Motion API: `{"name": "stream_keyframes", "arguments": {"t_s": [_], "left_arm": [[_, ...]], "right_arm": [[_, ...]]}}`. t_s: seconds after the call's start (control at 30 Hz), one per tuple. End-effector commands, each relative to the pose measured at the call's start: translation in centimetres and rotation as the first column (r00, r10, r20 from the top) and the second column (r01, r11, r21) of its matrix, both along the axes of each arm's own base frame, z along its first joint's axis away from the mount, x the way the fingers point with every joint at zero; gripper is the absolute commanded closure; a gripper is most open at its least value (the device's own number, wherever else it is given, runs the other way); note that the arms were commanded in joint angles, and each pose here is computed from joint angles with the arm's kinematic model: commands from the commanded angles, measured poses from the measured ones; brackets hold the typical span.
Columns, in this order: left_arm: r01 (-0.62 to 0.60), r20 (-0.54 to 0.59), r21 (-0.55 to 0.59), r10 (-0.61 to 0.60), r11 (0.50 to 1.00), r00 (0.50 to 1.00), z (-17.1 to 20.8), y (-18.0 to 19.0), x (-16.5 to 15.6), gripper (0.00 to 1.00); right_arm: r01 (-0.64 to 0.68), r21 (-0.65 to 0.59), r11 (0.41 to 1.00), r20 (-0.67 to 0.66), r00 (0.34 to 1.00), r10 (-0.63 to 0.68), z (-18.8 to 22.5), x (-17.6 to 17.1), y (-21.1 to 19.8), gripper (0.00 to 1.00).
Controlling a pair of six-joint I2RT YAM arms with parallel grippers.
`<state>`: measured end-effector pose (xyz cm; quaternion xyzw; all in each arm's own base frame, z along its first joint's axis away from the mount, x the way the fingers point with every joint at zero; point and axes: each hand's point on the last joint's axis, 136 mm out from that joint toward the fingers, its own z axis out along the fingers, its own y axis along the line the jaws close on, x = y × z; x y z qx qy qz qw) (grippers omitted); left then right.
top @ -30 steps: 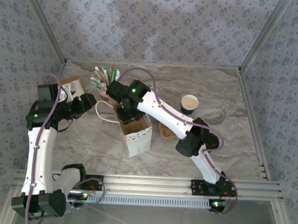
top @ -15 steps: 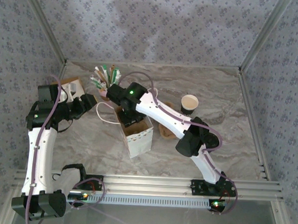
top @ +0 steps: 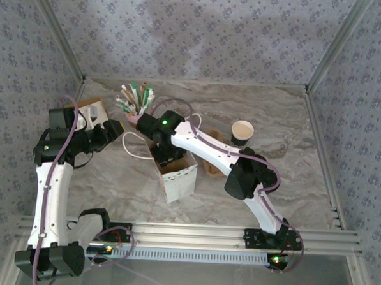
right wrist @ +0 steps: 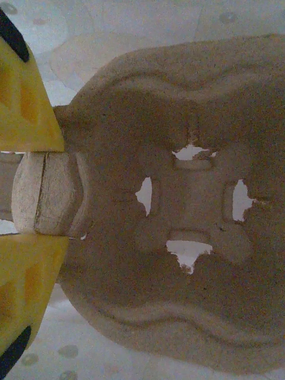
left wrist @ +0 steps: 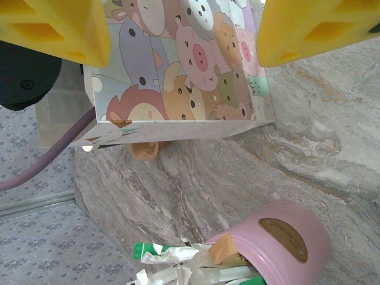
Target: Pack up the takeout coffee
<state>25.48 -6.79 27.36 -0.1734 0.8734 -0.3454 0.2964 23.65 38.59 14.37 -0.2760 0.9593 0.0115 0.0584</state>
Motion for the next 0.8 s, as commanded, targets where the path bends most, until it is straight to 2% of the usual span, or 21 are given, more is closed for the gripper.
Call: {"name": "stream_keyframes", "arguments": {"t_s": [0.0,0.37,0.77], "left_arm": [[0.012,0.032,0.002,-0.012,1.000,0.999,0.7,-0.1,-0.1,0.34],[0.011,0.025,0.005,-0.011,1.000,1.000,0.5,0.0,-0.1,0.34],[0.006,0.027,0.003,-0.006,1.000,1.000,0.6,0.0,0.0,0.34]], "right_arm": [[-0.015,-0.015,1.000,-0.010,1.000,0.015,-0.4,-0.7,-0.1,0.60],[-0.005,-0.024,1.000,-0.016,1.000,0.005,-1.5,-0.9,-0.4,0.59],[0.001,-0.006,1.000,0.010,1.000,-0.001,-0.4,-1.0,-1.0,0.55]]}}
